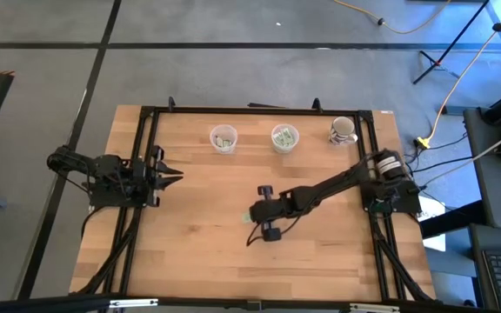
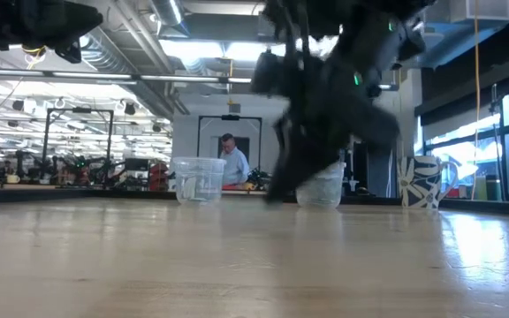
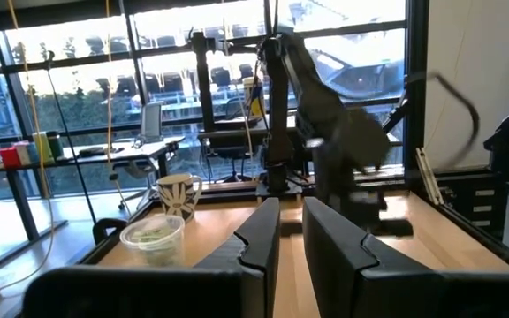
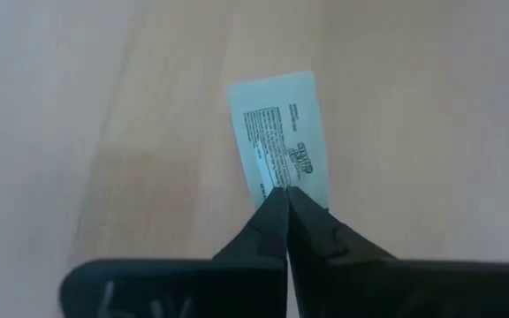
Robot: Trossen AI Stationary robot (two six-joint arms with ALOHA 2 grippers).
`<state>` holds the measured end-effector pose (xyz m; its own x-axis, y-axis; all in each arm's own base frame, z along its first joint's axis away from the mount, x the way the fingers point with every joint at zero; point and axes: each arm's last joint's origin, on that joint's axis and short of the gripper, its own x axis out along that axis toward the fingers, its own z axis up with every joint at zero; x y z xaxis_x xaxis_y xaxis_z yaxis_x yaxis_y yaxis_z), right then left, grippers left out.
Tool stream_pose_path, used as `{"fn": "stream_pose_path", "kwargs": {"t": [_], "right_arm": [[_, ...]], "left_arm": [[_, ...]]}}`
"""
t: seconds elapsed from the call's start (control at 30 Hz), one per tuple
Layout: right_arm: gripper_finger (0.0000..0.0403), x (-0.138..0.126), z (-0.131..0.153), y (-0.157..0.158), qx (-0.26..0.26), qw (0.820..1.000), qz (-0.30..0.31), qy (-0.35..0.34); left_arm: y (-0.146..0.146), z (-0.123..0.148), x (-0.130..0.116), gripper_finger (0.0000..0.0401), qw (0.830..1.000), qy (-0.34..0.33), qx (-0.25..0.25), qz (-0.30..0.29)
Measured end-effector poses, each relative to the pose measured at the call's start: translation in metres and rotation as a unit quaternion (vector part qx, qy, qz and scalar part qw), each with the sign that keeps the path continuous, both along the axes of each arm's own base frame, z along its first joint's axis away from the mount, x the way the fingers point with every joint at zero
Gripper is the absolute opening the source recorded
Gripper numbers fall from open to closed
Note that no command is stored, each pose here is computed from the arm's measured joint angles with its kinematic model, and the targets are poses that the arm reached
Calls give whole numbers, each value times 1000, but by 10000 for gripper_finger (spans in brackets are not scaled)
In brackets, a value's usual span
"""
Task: Pick and place Stevia / Truvia into bins
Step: Put the stevia packet into the right transparent container
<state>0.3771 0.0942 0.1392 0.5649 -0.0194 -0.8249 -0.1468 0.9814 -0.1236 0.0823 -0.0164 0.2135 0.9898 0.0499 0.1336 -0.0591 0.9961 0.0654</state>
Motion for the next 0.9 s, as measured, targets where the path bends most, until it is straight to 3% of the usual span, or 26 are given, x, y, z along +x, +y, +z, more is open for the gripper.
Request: {"fn": "stream_pose_path", "kwargs": {"t": [0.23,0.43,0.6,0.73,0.9], "right_arm": [[0,-4,44,-20,-8,998,-33,-52],[0,-25,94,-72,-83,979,-170,-82],[0,-54,124,-131,-68,954,-281,-77],[0,-75,127,-172,-31,943,-330,-32],[0,-84,114,-205,-26,936,-351,-6]], "left_arm": [[0,0,0,47,1000,0,0,0],[0,0,0,47,1000,0,0,0],[0,0,0,47,1000,0,0,0],[0,0,0,47,1000,0,0,0],[0,0,0,47,1000,0,0,-1]]}}
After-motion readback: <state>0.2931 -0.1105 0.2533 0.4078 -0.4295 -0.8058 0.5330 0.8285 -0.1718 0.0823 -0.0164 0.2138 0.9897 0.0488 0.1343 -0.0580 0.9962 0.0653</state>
